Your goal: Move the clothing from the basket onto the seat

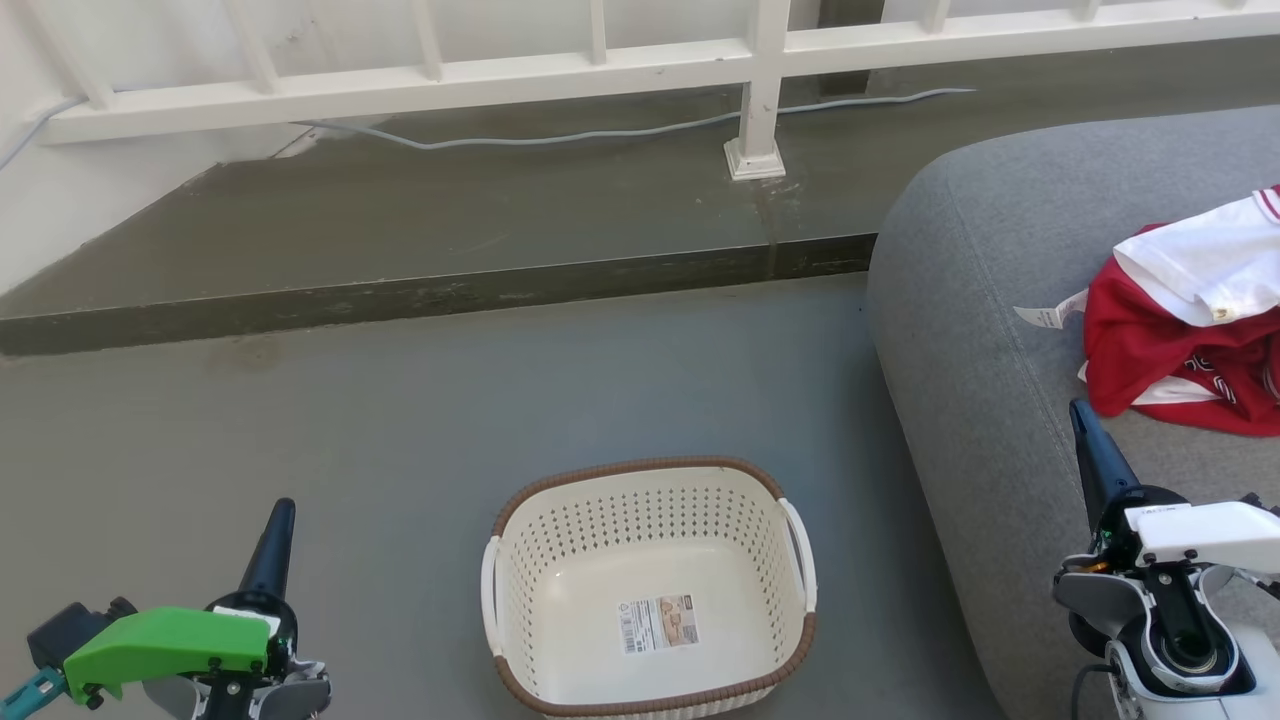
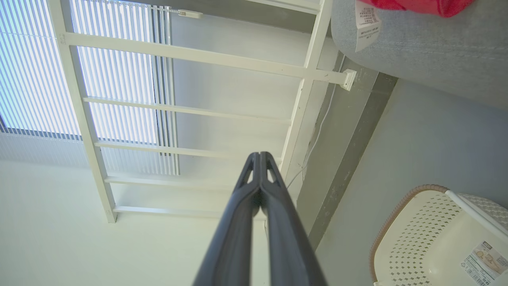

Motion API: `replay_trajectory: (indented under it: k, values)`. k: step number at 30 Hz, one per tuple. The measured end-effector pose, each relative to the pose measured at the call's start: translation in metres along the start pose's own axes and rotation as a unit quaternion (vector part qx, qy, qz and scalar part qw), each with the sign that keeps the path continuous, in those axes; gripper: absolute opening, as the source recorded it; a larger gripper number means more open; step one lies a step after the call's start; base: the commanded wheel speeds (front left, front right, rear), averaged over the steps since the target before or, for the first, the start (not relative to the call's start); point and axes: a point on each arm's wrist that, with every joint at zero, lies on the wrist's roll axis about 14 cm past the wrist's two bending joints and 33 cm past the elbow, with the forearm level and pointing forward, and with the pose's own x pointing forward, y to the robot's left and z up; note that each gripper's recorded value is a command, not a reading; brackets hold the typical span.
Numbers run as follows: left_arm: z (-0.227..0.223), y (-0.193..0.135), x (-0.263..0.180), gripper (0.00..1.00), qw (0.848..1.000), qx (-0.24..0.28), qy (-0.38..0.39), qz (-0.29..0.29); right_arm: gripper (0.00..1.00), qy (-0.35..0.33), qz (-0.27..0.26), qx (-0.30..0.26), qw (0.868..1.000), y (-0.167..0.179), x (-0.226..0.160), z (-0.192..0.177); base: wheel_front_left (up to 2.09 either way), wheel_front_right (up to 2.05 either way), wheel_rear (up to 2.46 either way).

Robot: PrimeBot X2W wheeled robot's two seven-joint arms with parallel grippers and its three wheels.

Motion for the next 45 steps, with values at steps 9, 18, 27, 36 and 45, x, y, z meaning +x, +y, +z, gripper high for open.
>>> replay_trajectory:
  k: [9,18,27,36,45]
  values:
    - [0.01,-0.001,0.0,0.0,0.998,-0.062,-0.014,-0.008,0.0,-0.009,0.005,0.062,0.998,0.0,0.001,0.007,0.0,0.0,0.0]
    - [0.015,0.002,-0.001,0.0,0.994,-0.102,-0.022,-0.011,0.0,-0.014,0.012,0.102,0.995,0.001,0.001,0.011,0.0,0.0,0.0]
    - [0.015,0.0,0.001,0.0,0.994,-0.102,-0.02,-0.014,0.0,-0.014,0.012,0.102,0.995,0.001,0.002,0.011,0.0,0.0,0.0]
    - [0.016,-0.003,0.002,0.0,0.994,-0.102,-0.02,-0.019,0.0,-0.013,0.015,0.103,0.995,0.004,0.004,0.011,0.0,0.0,0.0]
    - [0.016,-0.002,0.002,0.0,0.994,-0.102,-0.021,-0.018,0.0,-0.013,0.014,0.103,0.995,0.003,0.004,0.011,0.0,0.0,0.0]
